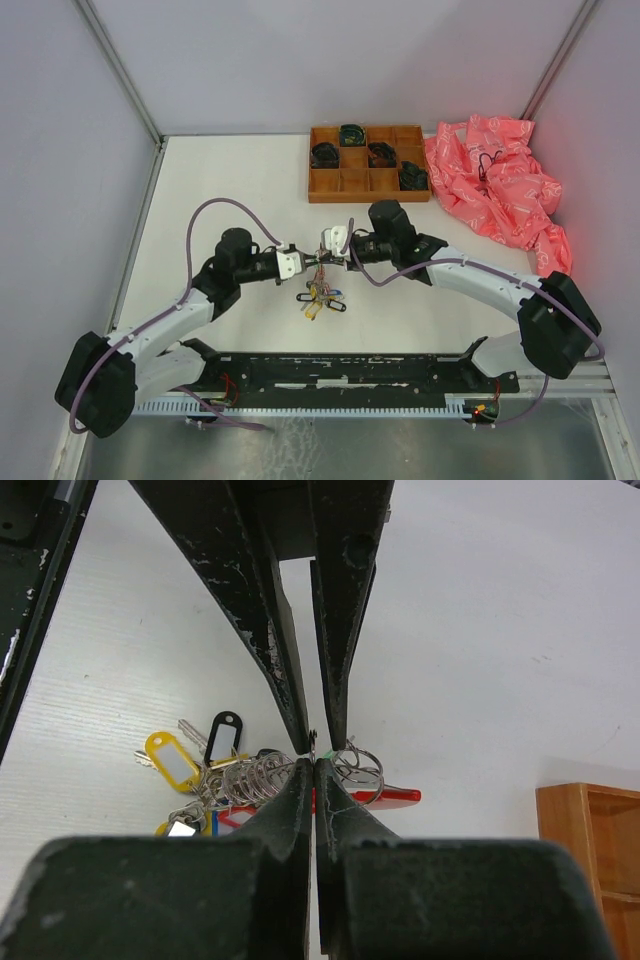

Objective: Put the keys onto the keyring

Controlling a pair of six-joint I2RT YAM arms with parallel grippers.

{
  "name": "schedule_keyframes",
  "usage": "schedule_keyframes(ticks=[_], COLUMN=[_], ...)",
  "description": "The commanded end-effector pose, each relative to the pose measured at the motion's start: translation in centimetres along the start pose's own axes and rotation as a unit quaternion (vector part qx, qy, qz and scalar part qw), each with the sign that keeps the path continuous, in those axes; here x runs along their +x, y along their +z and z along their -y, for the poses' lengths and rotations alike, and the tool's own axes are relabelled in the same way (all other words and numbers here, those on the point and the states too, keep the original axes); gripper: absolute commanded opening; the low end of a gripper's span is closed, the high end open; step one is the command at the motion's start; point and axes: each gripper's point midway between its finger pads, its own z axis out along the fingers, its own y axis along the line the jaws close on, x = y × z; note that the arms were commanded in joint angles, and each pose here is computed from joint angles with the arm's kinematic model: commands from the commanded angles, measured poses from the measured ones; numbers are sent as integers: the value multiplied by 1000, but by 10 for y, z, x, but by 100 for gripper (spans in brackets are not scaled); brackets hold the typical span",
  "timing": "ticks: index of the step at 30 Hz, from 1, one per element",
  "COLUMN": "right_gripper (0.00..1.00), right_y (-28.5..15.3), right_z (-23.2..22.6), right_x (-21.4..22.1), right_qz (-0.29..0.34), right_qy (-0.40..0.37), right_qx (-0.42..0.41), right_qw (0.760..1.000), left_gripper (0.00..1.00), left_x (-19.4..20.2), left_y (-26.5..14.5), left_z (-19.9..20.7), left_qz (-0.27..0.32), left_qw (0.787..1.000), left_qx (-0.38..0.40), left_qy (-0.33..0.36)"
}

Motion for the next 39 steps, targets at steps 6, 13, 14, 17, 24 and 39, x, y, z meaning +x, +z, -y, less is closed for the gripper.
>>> schedule_keyframes(ticks=[6, 13, 14, 17, 24, 39], right_gripper=[1, 1, 1, 1, 1, 44], right_y=[-7, -7, -7, -6, -1, -24], right_z=[8, 8, 7, 7, 6, 54], right_x=[-30, -32, -32, -31, -24, -23], right_qz=[54, 60, 61, 59, 49, -17], right_qy=[-23, -23, -22, -19, -14, 113], right_qx=[10, 7, 6, 2, -4, 128], right_qw=[998, 998, 998, 998, 999, 985], left_gripper=[23, 18, 17, 13, 13, 3], left_x=[-6, -3, -3, -5, -11, 7], left_y=[3, 3, 3, 3, 1, -2], left_z=[-10, -13, -13, -14, -14, -25], left_qz=[30, 27, 28, 31, 42, -3], left_qw=[999, 999, 999, 999, 999, 998], left_qx=[-15, -19, -19, -21, -23, -58], left_qy=[-1, -4, -4, -1, 8, -2])
